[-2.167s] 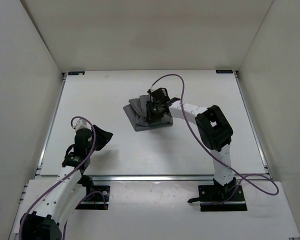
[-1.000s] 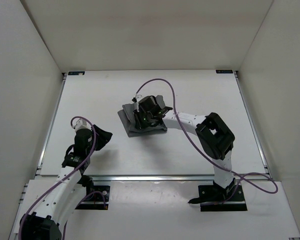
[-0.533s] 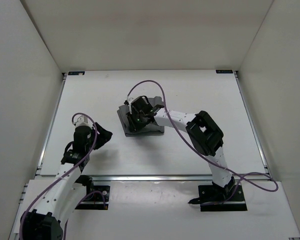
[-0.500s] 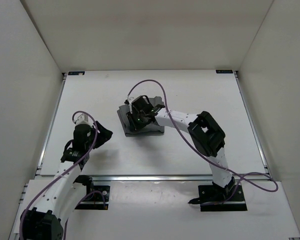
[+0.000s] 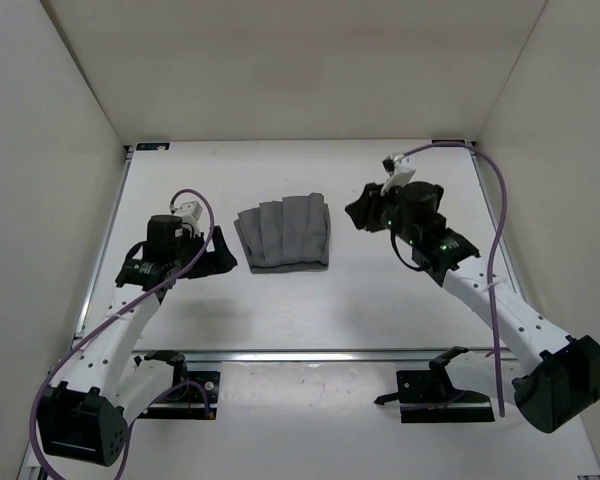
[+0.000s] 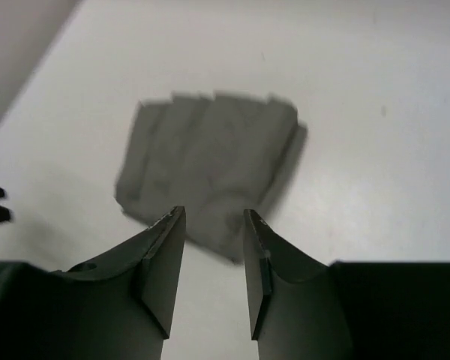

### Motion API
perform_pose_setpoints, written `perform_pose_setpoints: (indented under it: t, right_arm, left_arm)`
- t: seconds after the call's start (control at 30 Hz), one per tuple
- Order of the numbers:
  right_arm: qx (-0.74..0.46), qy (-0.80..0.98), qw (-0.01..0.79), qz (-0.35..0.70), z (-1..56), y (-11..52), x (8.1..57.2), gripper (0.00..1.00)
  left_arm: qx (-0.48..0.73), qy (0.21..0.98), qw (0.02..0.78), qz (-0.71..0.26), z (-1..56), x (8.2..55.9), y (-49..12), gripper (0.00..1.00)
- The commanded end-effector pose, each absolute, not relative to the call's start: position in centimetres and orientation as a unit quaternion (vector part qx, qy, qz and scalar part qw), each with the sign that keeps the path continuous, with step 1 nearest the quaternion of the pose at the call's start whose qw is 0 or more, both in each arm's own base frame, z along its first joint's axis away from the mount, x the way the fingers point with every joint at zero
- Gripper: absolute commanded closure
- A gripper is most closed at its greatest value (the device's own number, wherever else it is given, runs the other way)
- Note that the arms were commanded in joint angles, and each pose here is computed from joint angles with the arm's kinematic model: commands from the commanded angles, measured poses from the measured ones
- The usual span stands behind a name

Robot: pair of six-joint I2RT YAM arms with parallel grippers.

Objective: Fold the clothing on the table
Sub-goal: Fold the skirt

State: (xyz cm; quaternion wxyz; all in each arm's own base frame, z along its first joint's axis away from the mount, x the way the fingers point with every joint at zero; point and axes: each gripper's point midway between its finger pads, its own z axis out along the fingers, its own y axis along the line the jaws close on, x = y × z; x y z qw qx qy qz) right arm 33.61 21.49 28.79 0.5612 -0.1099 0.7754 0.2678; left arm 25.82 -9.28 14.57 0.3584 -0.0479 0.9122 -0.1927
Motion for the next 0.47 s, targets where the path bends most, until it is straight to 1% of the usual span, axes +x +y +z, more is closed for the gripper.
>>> perform_pose_setpoints:
  t: [0.0,0.07,0.13,0.17,0.2,0.3,0.33,0.37,0.43]
  right_arm:
    - [-0.088,0.82,0.503,0.257,22.3,19.9,31.8,0.66]
    - [-0.081,0.829,0.49,0.256,20.5,19.0,30.6,0.64]
    - [-0.078,0.823,0.501,0.256,20.6,18.2,30.1,0.61]
    - [-0.075,0.829,0.493,0.252,19.7,18.0,29.7,0.59]
    - [-0.075,0.829,0.494,0.252,19.5,17.8,29.4,0.6]
    - [-0.077,0.832,0.489,0.25,18.5,17.2,28.7,0.53]
    - [-0.082,0.831,0.488,0.254,18.3,17.3,28.5,0.52]
    - [-0.076,0.833,0.485,0.254,17.8,16.9,28.4,0.5]
    - [-0.085,0.835,0.479,0.258,17.3,17.2,28.2,0.44]
  left_arm:
    - [0.005,0.913,0.349,-0.21,15.4,24.3,-10.4,0.02]
    - [0.013,0.911,0.355,-0.208,15.6,24.1,-10.3,0.02]
    - [0.014,0.91,0.359,-0.206,15.6,23.9,-10.2,0.01]
    - [0.02,0.908,0.363,-0.208,15.6,23.7,-10.3,0.02]
    - [0.022,0.908,0.361,-0.21,15.4,23.5,-10.5,0.02]
    - [0.027,0.904,0.373,-0.209,15.6,23.5,-10.3,0.01]
    - [0.039,0.903,0.372,-0.212,15.7,23.4,-10.7,0.01]
    - [0.034,0.915,0.352,-0.194,14.8,23.1,-10.2,0.01]
    - [0.026,0.927,0.336,-0.162,14.3,23.3,-9.0,0.02]
